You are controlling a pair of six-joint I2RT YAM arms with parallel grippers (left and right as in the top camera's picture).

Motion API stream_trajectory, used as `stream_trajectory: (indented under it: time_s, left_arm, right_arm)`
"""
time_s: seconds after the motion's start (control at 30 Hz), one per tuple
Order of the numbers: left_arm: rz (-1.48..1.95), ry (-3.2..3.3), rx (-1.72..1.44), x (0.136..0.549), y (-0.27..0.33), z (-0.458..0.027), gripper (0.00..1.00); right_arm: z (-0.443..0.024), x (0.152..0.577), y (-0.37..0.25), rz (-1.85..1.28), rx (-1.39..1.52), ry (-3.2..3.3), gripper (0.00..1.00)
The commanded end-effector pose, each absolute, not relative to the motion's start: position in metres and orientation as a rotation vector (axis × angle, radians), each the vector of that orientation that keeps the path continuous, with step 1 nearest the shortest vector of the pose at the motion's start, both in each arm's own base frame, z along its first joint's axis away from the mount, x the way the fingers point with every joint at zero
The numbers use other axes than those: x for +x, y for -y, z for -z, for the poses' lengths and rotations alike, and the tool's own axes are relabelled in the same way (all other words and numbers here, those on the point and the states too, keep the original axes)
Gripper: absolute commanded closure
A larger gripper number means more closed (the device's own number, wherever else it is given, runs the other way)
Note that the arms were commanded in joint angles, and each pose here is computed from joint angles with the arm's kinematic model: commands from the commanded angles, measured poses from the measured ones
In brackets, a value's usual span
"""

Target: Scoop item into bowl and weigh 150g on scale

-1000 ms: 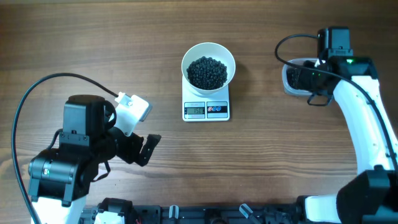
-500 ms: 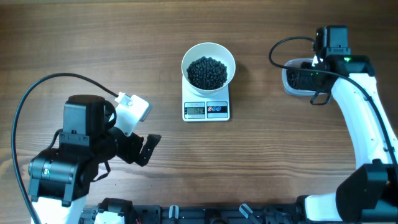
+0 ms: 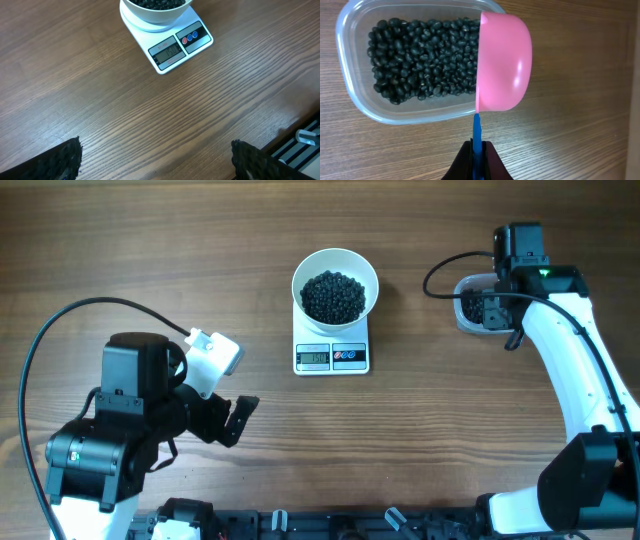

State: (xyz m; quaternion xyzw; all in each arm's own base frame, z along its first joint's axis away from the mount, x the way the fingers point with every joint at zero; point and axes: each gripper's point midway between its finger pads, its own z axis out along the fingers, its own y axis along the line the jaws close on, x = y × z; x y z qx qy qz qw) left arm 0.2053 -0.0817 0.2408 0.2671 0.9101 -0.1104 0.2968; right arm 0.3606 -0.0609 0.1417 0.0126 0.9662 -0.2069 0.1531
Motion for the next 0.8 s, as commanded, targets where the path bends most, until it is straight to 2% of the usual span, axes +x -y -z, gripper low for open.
stream_trajectory:
  time_s: [0.0, 0.1, 0.2, 0.37, 0.57, 0.77]
  left_arm:
    - [0.275, -2.395, 0.723, 0.208, 0.080, -0.247, 0.00]
    - [0.275, -2.395, 0.723, 0.208, 0.080, -0.247, 0.00]
    - [0.275, -2.395, 0.723, 0.208, 0.080, -0.247, 0.00]
    - [0.275, -2.395, 0.722, 0.208, 0.080, -0.247, 0.00]
    - [0.275, -2.395, 0.723, 0.208, 0.080, -0.247, 0.00]
    - [0.275, -2.395, 0.723, 0.208, 0.080, -0.247, 0.00]
  right_arm:
    - [-0.140, 0.359, 0.066, 0.638, 0.061, -2.771, 0.96]
    - [-0.141, 0.353, 0.071, 0.708, -0.060, -2.800, 0.96]
    - [-0.147, 0.351, 0.082, 0.812, -0.048, -2.778, 0.96]
    - [-0.154, 0.351, 0.078, 0.772, -0.031, -2.763, 0.96]
    - [-0.204, 0.341, 0.062, 0.566, 0.036, -2.620, 0.96]
    - [-0.257, 0.314, 0.058, 0.383, 0.175, -2.460, 0.96]
